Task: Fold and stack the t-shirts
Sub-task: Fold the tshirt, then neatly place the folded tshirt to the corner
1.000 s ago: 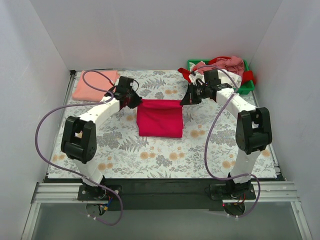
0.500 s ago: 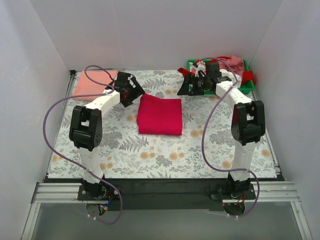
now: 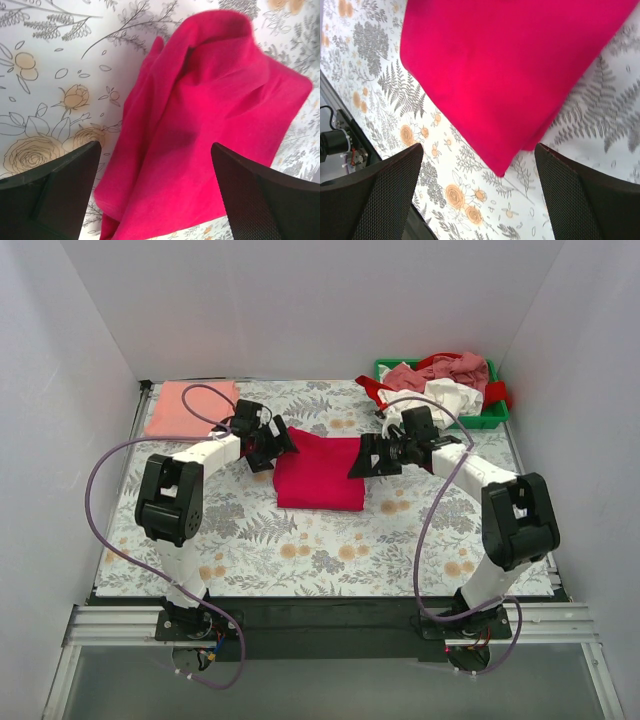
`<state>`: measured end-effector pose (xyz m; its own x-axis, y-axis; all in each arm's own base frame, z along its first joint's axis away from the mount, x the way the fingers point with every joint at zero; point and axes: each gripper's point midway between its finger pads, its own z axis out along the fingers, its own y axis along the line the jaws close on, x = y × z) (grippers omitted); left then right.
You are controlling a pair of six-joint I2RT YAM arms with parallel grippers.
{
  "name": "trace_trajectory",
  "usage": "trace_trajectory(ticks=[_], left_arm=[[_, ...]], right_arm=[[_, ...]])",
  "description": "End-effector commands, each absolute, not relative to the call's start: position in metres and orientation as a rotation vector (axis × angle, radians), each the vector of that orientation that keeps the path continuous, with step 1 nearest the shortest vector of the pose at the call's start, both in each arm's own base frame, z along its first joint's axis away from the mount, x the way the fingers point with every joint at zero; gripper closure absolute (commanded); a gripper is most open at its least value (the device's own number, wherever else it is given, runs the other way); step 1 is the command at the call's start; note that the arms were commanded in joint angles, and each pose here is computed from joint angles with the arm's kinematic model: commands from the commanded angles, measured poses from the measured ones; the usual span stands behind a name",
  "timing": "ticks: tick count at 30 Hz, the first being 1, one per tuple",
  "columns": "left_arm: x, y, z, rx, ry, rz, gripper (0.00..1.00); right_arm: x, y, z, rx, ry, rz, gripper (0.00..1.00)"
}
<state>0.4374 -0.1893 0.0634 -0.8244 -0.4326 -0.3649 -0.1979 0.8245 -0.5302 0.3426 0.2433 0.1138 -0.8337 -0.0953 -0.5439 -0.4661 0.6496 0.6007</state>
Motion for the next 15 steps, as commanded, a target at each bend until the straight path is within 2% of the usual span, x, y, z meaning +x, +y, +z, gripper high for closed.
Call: trace_trajectory(ticks=[1,6,11,15], left_arm=[[0.428,-0.184,0.063,-0.415,2.544,-0.611,0.09],[0.415,-0.179,0.043,-0.372,2.612,-0.534,0.1],[0.411,-0.18,0.024,-0.353,2.659,-0.427,0.18],[0.407,-0.185,0.005,-0.321,2.709,-0.362,0.31]], right_arm=[[0.346,0.233,0.15,-0.422,2.256,0.988,0.02],[0.318,0.214,0.15,-0.398,2.244,0.927,0.02],[0.294,0.197,0.153,-0.371,2.21,0.856,0.02],[0.286,0.17,0.157,-0.29,2.171,0.701,0.02]])
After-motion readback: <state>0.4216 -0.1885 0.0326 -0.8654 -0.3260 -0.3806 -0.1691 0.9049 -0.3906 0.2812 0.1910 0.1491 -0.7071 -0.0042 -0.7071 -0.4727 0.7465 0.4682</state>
